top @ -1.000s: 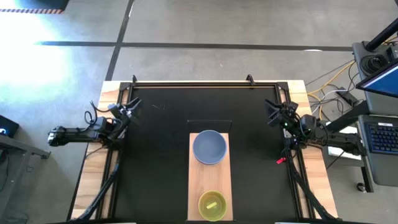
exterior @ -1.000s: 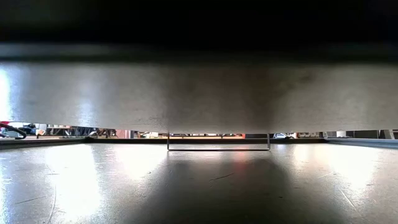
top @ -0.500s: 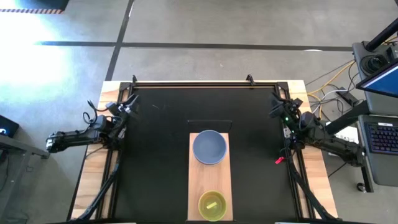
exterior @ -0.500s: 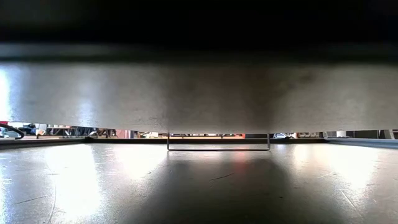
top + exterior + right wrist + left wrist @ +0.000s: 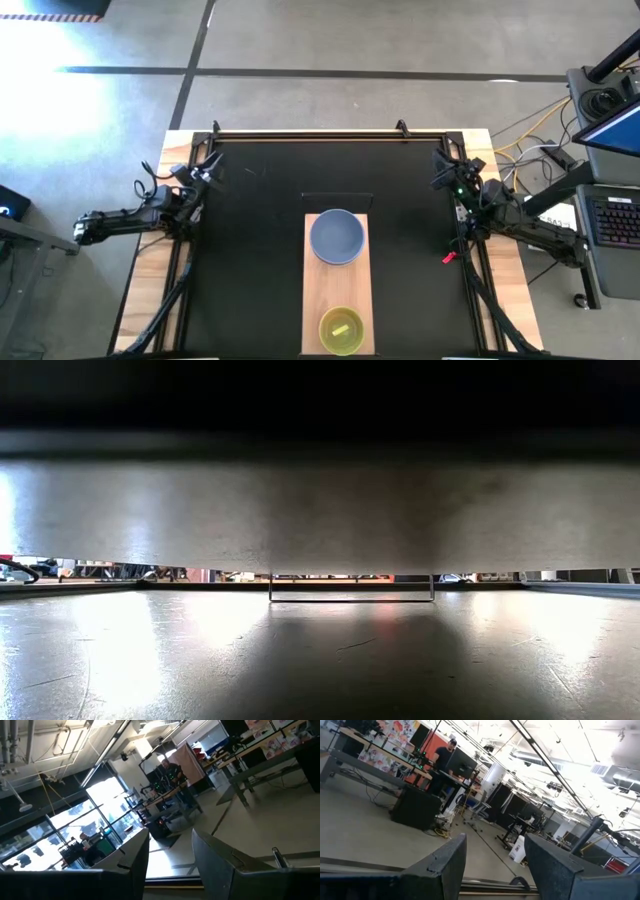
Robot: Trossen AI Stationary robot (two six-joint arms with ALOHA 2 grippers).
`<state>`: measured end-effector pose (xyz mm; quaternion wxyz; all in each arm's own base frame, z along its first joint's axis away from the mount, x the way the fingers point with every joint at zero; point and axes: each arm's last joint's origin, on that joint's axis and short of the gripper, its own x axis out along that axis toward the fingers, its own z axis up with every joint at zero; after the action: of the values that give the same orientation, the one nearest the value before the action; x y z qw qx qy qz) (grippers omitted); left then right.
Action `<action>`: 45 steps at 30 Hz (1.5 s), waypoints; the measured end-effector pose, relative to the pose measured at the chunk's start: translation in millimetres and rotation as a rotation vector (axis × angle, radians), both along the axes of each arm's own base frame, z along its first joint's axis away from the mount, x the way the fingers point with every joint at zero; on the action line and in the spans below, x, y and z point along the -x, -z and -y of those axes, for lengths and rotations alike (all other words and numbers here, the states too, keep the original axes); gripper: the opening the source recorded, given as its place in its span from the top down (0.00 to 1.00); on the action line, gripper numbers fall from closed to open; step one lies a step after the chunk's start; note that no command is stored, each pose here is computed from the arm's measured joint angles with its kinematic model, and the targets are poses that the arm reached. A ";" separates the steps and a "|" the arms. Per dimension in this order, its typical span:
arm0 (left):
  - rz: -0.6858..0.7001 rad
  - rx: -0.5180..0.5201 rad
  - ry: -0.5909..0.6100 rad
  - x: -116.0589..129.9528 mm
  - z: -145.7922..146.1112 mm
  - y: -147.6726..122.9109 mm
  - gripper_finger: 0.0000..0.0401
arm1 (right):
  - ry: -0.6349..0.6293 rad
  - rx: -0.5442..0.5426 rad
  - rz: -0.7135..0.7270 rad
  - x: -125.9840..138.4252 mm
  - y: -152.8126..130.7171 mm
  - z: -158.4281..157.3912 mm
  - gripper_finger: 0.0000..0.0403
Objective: Place and stack bowls onto a shelf
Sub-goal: Return to Home Position
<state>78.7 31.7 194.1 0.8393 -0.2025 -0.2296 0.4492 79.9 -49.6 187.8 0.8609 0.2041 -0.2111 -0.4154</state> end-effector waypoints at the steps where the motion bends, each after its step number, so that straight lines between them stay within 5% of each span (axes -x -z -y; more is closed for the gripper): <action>1: -0.001 0.000 0.000 -0.1 0.0 0.1 0.54 | 0.000 -0.001 -0.002 -0.2 0.2 0.1 0.66; 45: -0.002 0.000 0.000 -0.2 0.0 0.3 0.54 | 0.000 -0.001 -0.003 -0.3 0.2 0.1 0.67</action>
<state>78.9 31.8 193.8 0.8395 -0.2023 -0.2289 0.4494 80.2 -49.7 187.6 0.8611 0.2040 -0.2096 -0.4158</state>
